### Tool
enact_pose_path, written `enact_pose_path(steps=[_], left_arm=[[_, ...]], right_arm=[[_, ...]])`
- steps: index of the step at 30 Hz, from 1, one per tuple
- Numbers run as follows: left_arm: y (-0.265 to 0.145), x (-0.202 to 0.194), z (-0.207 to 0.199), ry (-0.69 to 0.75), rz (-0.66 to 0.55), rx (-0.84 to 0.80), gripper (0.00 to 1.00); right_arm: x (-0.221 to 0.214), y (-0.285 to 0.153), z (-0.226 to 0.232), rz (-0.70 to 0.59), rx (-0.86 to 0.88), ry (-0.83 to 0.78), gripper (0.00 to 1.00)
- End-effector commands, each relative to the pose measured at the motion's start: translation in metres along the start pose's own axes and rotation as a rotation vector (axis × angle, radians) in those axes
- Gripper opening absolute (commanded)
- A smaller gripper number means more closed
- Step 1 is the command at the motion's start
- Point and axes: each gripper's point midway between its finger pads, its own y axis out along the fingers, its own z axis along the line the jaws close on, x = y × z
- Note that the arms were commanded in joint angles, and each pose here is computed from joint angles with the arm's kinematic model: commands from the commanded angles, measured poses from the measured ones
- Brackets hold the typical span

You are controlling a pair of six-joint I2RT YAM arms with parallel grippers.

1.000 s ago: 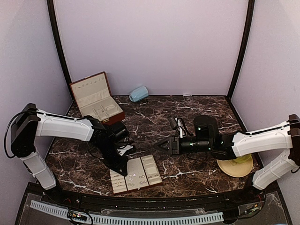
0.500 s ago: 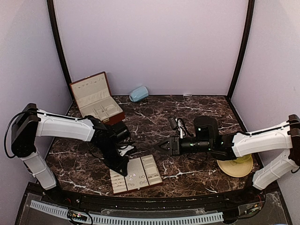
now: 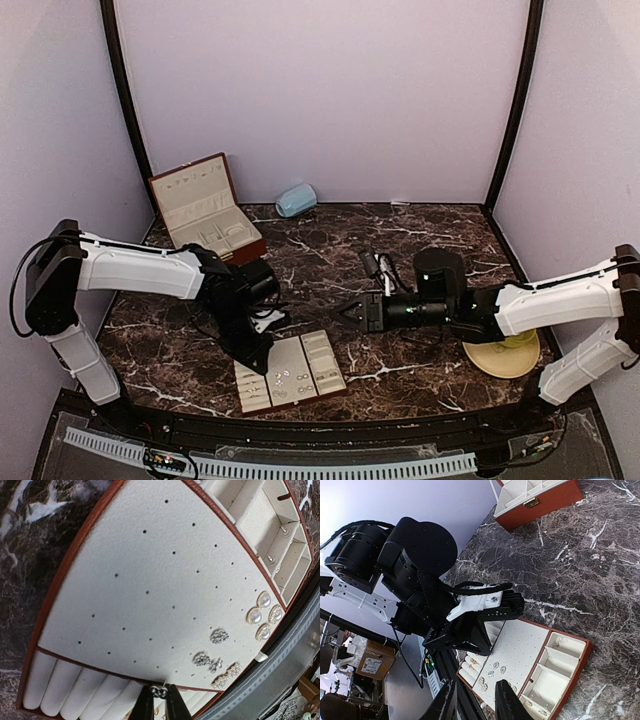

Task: Organize the mixed jewelry
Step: Insert the earring into the earring holder.

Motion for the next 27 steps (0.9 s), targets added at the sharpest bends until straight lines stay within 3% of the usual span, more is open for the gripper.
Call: enact_pose_path(steps=[1,11,27], left_arm=[[-0.003,-0.007,0.003,0.004,0.032,0.028,0.10],[-0.006,0.007,-0.022,0.047,-0.026,-0.092,0.10],[-0.005,0.003,-0.008,0.031,-0.014,-0.012,0.10]], right_arm=[[0.013,-0.005,0.008,-0.055,0.027,-0.025,0.28],[0.012,-0.007,0.006,-0.058,0.015,-0.023,0.28],[0.011,-0.007,0.006,-0.056,0.018,-0.023,0.28]])
